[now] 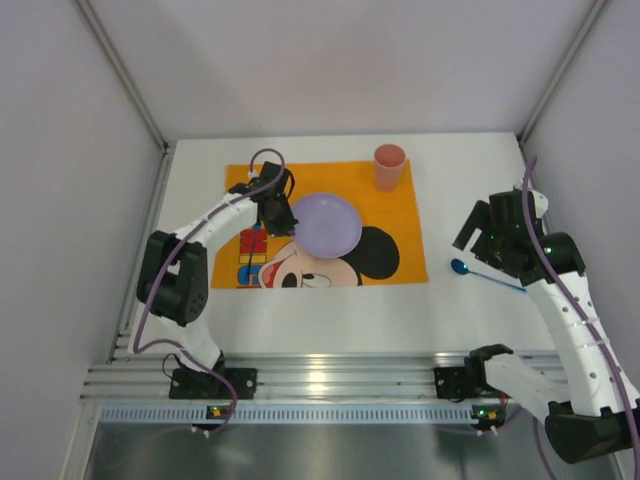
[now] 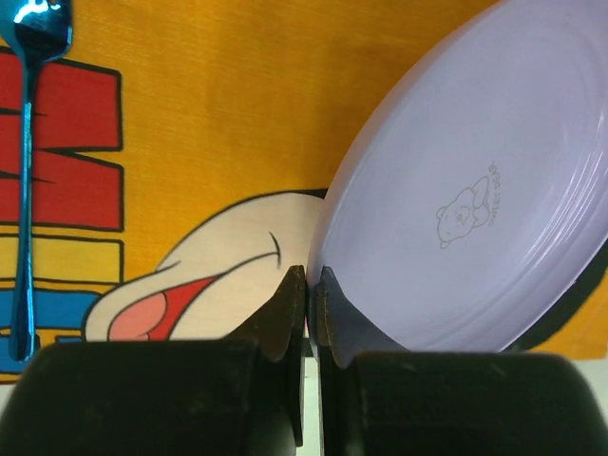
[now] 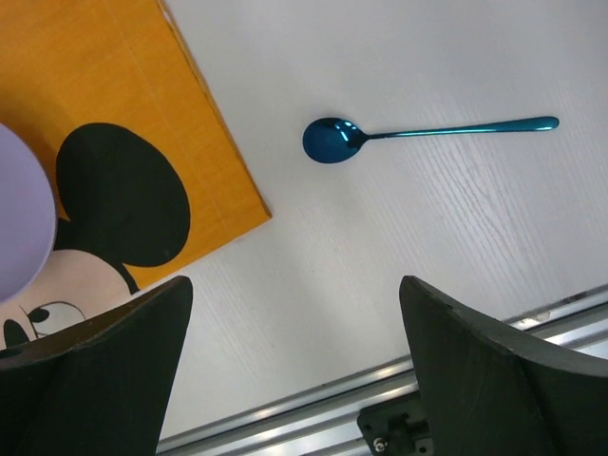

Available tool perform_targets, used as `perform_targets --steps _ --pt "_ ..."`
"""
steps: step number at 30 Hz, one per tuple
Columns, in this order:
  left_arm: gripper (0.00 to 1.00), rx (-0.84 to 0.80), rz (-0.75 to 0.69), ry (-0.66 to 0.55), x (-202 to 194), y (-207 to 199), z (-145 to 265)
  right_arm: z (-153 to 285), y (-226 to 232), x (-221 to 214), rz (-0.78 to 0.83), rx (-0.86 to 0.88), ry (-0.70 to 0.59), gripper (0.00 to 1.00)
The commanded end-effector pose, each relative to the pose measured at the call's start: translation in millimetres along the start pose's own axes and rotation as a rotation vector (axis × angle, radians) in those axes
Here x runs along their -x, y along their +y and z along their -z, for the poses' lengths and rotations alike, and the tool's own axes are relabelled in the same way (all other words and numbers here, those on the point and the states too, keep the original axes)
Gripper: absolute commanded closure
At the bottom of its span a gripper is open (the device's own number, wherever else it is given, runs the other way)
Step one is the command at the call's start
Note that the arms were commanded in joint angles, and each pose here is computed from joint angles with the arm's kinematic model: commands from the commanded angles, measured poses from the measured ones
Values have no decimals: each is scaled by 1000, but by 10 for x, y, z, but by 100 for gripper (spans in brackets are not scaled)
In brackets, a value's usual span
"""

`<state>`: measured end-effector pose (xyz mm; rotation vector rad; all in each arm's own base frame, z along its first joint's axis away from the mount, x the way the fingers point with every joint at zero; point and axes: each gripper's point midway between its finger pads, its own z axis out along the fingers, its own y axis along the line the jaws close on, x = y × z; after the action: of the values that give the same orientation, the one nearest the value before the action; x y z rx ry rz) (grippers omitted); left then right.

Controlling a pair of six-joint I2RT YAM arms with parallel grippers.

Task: Set the dinner table for one person

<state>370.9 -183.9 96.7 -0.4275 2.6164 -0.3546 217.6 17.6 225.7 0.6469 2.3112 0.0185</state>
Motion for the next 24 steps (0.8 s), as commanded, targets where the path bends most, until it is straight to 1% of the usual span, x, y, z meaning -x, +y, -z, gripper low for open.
perform_targets --steps 1,3,6,7,8,9,10,11,12,13,14,19,20,22,24 --pt "100 -44 15 -58 306 -62 -41 -43 163 134 7 68 -28 10" --pt "100 -49 26 -72 396 -33 -89 -90 168 99 18 68 -18 9" --pt "100 -58 15 -41 407 -23 -173 -211 73 31 45 16 5 9" --pt "99 -43 10 -28 389 10 -231 -254 33 12 64 -1 14 9" --pt "94 -40 0 -25 394 10 -234 -365 -55 -45 71 -45 44 9" --pt "83 -26 -6 -16 376 40 -250 -444 -100 -83 78 -65 60 9" --pt "57 -20 -8 -17 379 58 -256 -531 -157 -136 98 -85 83 8" --pt "47 -17 -22 -17 367 76 -270 -714 -287 -254 86 -137 143 8" --pt "40 -16 -26 -23 379 79 -259 -801 -346 -311 72 -154 179 8" --pt "36 -24 -36 -35 405 63 -222 -878 -389 -351 62 -161 208 9" --pt "32 -28 -40 -40 423 51 -197 -959 -484 -393 14 -175 243 9" --pt "32 -59 -52 -87 542 -12 73 -1268 -626 -277 -112 -192 300 9" --pt "33 -60 -50 -92 544 -2 104 -1291 -648 -193 -144 -190 296 9" --pt "34 -83 -50 -109 552 -30 214 -1374 -633 -189 -165 -190 323 9" --pt "35 -92 -50 -111 516 -12 250 -1429 -517 -216 -191 -139 347 10"
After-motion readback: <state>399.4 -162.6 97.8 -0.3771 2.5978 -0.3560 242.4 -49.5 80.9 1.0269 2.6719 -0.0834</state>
